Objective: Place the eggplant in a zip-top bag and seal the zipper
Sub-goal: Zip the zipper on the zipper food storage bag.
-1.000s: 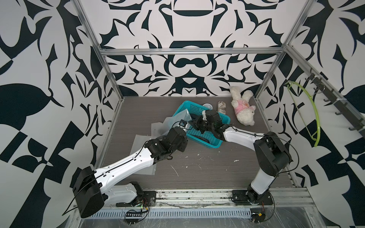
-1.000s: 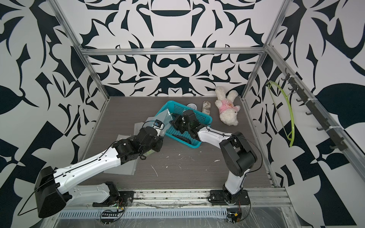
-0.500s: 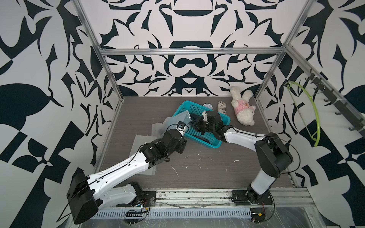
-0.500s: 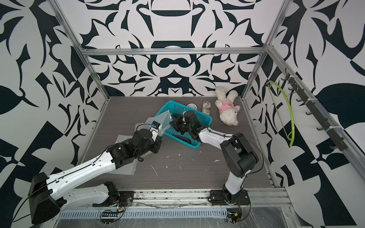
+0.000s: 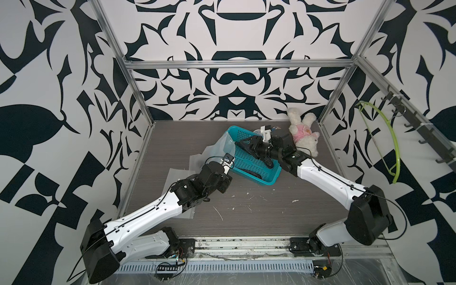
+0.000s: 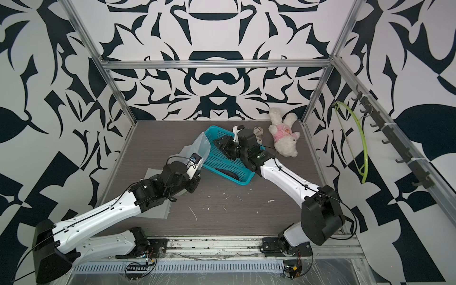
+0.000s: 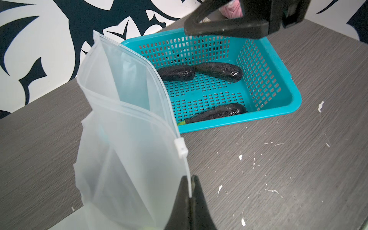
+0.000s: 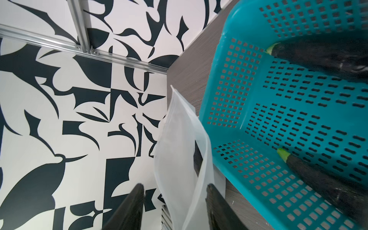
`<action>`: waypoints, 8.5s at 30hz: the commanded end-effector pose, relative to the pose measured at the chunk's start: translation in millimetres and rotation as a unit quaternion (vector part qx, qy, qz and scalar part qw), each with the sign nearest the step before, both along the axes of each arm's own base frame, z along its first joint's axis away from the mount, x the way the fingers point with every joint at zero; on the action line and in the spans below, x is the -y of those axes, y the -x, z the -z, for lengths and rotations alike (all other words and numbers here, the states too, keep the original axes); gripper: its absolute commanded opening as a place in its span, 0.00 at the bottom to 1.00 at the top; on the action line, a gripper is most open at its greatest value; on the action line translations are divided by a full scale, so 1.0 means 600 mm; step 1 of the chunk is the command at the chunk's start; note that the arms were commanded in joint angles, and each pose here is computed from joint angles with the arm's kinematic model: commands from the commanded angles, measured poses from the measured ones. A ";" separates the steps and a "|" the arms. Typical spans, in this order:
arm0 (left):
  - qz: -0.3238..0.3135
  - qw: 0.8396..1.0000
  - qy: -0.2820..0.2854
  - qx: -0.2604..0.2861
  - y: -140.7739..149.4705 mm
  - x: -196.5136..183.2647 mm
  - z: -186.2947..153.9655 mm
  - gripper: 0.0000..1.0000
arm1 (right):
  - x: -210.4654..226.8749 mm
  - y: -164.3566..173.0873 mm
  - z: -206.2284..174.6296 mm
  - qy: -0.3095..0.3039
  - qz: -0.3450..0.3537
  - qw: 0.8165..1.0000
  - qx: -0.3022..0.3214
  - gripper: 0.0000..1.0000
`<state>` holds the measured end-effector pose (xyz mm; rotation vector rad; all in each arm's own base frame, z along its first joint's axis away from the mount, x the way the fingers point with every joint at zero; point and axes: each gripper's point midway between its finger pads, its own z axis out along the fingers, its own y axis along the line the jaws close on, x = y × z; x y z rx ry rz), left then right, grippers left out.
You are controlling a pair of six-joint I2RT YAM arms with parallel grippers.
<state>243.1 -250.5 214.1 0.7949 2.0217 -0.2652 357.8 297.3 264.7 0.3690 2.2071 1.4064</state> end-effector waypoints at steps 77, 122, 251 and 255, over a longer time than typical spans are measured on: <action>0.026 0.988 -0.137 0.063 -0.007 0.027 0.003 0.00 | -0.121 0.080 0.070 0.051 -0.122 0.989 -0.071 0.11; 0.048 0.980 -0.157 0.109 0.021 -0.057 -0.025 0.00 | -0.055 0.082 0.029 0.061 -0.140 0.988 0.006 0.36; 0.200 0.963 -0.178 -0.021 0.124 -0.108 -0.024 0.00 | -0.087 0.076 0.029 0.210 -0.425 0.591 0.653 0.02; 0.209 0.963 -0.171 -0.021 0.133 -0.108 -0.025 0.00 | -0.085 0.081 0.023 0.196 -0.418 0.581 0.671 0.02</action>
